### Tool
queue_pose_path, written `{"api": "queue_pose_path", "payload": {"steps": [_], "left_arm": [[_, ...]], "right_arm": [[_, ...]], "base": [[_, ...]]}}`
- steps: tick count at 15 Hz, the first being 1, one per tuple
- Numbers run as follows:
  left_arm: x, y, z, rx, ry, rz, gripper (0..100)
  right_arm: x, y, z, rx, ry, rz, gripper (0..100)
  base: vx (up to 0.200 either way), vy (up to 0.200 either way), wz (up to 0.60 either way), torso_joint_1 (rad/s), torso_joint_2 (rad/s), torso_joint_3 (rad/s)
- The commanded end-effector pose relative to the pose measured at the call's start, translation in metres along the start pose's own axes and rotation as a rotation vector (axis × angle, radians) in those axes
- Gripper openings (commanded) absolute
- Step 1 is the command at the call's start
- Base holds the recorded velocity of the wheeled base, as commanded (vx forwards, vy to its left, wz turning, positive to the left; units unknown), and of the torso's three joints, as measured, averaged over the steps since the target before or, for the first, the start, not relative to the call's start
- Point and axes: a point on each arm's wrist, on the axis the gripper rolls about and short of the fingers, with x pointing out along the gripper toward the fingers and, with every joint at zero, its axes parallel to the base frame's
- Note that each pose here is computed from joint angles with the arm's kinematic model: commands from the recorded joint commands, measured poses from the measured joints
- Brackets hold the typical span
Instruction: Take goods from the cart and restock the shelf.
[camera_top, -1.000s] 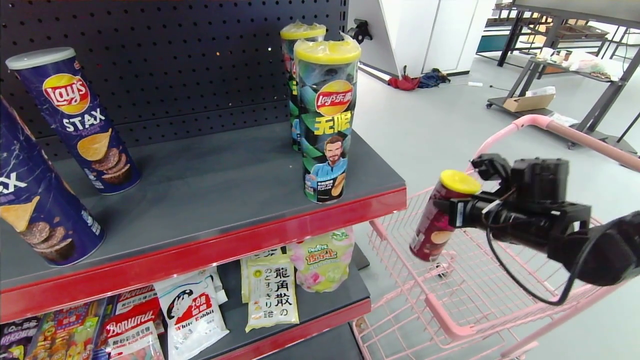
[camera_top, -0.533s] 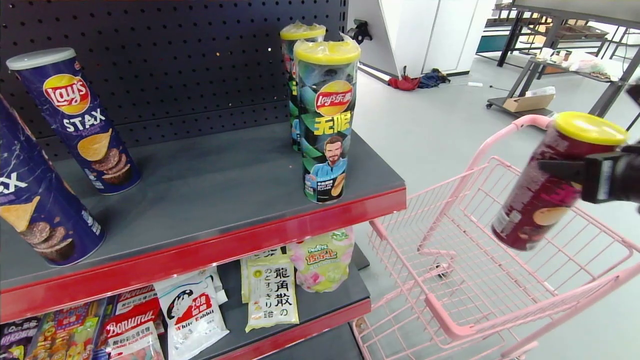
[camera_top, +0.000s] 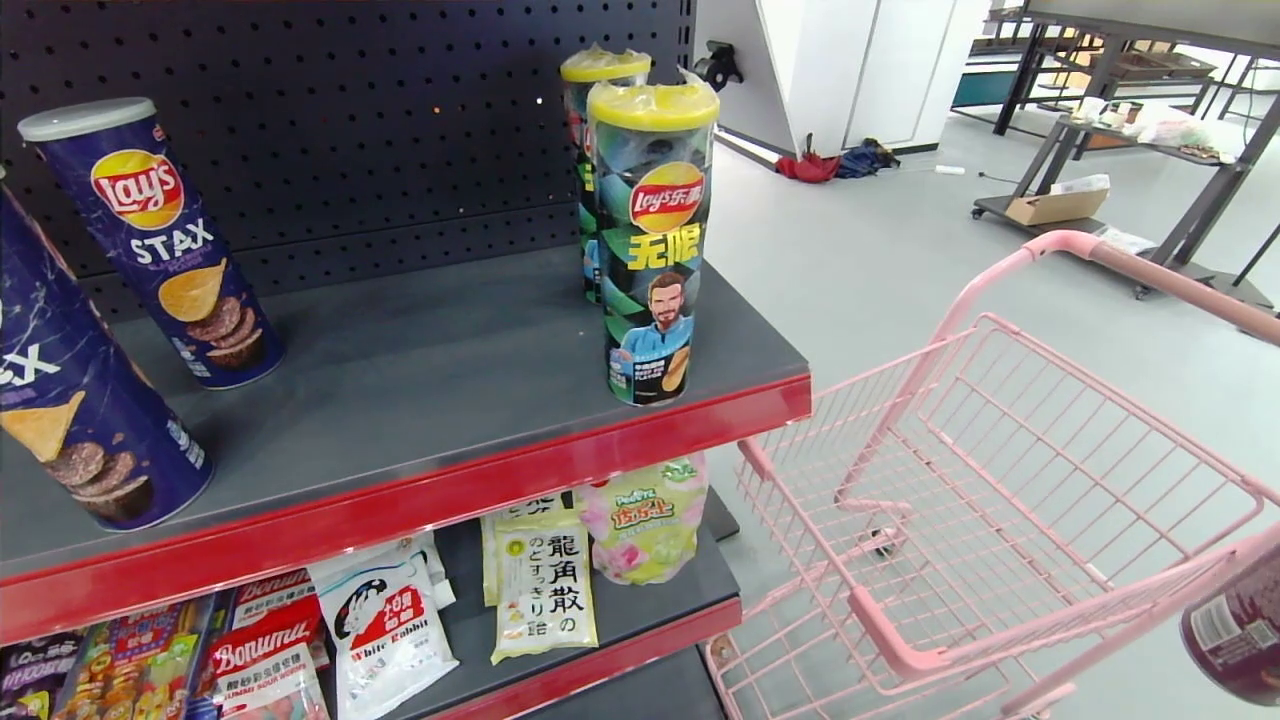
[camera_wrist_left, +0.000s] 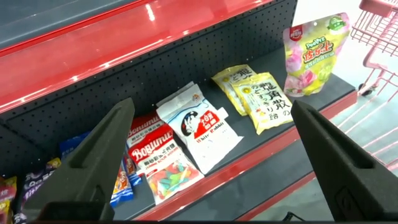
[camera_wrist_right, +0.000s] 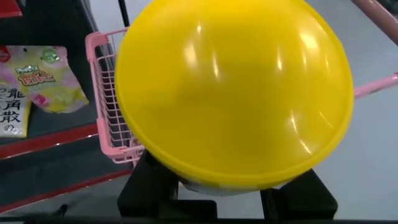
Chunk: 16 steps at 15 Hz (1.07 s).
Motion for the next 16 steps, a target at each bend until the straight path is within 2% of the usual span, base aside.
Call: {"api": "queue_pose_path", "payload": {"steps": [1,6,16], "left_arm": [[-0.0001,0.0001,0.0001,0.001,-0.001,0.002,100],[-0.0004,0.0004,0.0007,0.000,-0.001,0.016,100],[-0.0001,0.0002,0.0002,0.003,0.004,0.015,100]], "right_arm": [[-0.0127,-0.0012,-0.0054,0.008,-0.048,-0.015,0],[-0.0159,-0.0003,-0.0143,0.004,-0.049,-0.010,0],[-0.0141,-0.0001,-0.0134,-0.002,-0.043,-0.007,0]], "base": [[0.000,0.000,0.00,0.000,0.00,0.000],[0.000,0.000,0.00,0.040,-0.12,-0.074],[0.000,0.000,0.00,0.193,-0.50,-0.310]]}}
